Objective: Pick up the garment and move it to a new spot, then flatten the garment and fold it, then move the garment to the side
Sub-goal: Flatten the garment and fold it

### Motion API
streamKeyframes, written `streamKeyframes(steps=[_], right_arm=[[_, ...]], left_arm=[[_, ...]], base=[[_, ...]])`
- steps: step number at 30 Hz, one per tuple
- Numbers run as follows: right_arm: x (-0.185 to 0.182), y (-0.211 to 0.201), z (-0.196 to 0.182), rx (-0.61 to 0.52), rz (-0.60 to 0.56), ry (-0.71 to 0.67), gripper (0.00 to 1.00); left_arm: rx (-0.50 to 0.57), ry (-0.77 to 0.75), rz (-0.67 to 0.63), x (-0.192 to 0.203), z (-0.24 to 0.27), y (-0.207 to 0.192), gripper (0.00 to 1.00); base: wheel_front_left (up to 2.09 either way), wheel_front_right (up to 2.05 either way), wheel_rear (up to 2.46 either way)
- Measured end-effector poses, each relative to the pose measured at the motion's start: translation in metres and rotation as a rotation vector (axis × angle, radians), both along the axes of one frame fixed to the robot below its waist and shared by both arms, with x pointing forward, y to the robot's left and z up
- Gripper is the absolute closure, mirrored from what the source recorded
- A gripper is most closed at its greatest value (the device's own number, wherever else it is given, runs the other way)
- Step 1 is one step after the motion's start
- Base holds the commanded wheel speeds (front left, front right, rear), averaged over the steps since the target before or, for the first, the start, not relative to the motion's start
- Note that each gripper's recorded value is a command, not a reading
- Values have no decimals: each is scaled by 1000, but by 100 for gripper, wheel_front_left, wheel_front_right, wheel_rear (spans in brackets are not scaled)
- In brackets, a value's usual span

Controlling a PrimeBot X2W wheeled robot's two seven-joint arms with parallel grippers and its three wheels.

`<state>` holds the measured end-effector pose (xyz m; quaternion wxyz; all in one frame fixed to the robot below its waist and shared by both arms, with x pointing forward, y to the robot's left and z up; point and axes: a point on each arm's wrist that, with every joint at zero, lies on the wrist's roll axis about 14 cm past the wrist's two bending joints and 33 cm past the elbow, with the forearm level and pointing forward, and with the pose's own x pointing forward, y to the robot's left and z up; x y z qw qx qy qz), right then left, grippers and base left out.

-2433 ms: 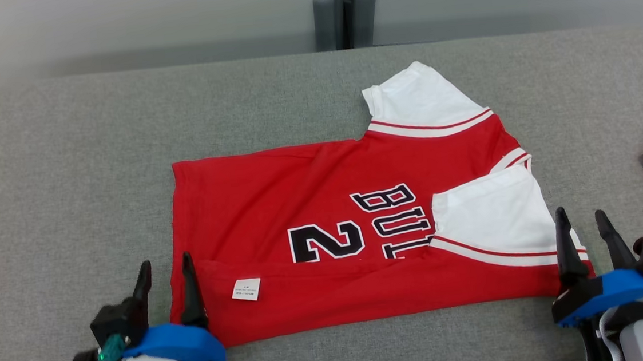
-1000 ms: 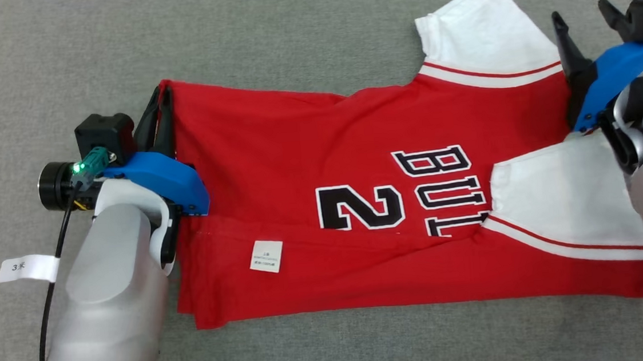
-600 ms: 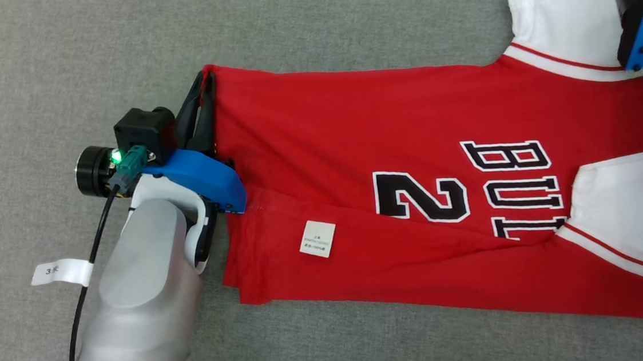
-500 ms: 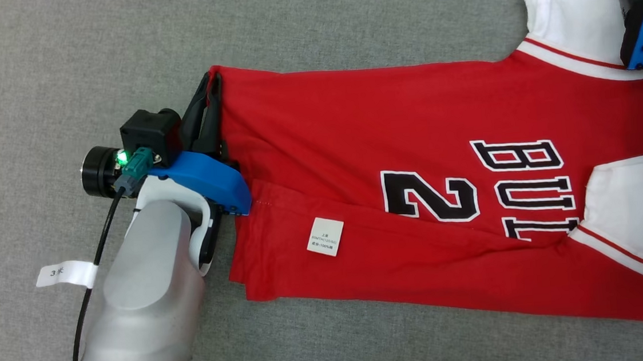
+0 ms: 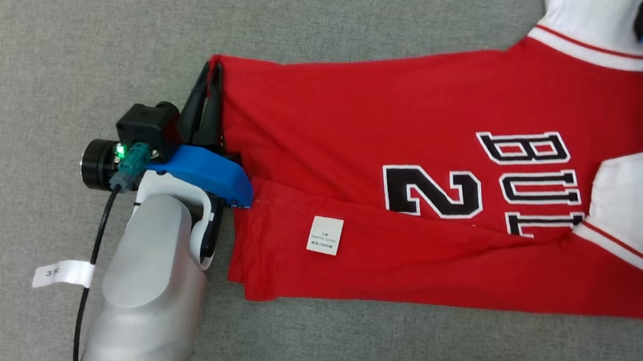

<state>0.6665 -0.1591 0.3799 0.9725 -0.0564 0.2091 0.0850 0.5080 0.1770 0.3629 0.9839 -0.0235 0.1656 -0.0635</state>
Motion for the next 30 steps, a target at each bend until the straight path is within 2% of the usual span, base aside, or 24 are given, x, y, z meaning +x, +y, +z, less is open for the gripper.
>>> streamKeyframes(steps=[6, 14, 18, 25, 30], right_arm=[[10, -26, 59, 33, -63, -268, 100], [-21, -34, 104, 102, -116, -422, 100], [-61, -38, 102, 130, -129, -426, 100], [-149, -51, 68, 183, -177, -323, 100], [-195, -60, 54, 207, -219, -271, 100]], left_arm=[[-17, -72, 16, 10, 22, 0, 100], [-26, -127, -5, 10, 43, -9, 100], [-26, -123, -17, -4, 45, -14, 100], [-41, -62, -31, -48, 32, -23, 100], [-63, -8, -31, -81, 19, -31, 100]], base=[[0, 0, 0], [0, 0, 0], [0, 0, 0], [0, 0, 0], [0, 0, 0]])
